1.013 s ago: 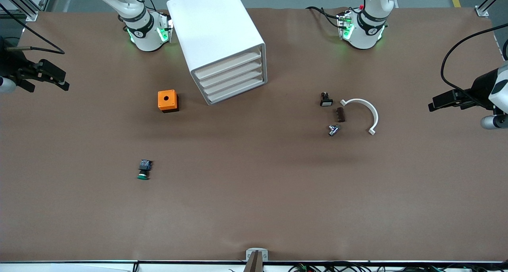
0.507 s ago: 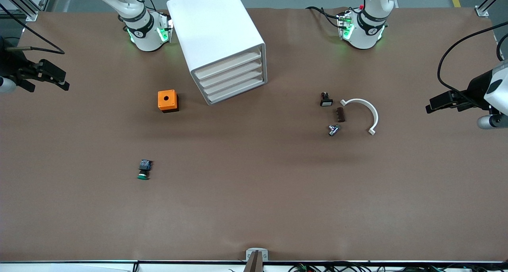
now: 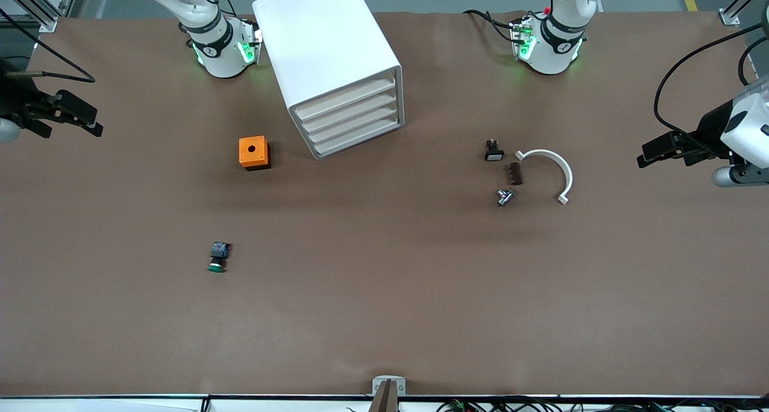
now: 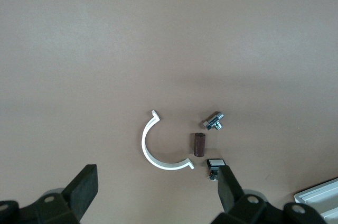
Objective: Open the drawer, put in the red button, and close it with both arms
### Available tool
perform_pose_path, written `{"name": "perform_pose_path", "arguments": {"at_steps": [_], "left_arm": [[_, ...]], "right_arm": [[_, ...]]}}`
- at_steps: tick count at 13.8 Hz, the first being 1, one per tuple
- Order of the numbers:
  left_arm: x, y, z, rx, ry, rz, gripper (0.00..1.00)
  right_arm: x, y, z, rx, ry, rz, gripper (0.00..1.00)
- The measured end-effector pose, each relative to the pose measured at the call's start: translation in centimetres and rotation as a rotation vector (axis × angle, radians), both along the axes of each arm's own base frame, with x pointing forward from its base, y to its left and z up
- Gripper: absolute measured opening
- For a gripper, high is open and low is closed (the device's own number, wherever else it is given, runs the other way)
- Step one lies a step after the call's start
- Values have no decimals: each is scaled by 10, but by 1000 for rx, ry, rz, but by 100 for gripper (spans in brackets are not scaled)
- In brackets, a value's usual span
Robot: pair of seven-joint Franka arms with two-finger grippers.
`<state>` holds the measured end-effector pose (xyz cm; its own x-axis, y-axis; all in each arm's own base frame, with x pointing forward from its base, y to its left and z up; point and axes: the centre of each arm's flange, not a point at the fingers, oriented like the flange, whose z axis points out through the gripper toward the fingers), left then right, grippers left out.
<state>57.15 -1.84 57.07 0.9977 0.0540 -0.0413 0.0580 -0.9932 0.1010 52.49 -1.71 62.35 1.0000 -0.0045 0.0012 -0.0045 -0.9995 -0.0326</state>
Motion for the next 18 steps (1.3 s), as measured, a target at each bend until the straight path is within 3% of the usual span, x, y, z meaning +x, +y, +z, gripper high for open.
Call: {"name": "perform_pose_path", "arguments": {"at_steps": [10,18], "left_arm": [[-24,-1,37,49,-74,-13,100],[-5,3,41,51,-84,-56,100]], "right_arm": [[1,0,0,11,-5,-3,100],[3,-1,-2,10,-21,-6,100]]}}
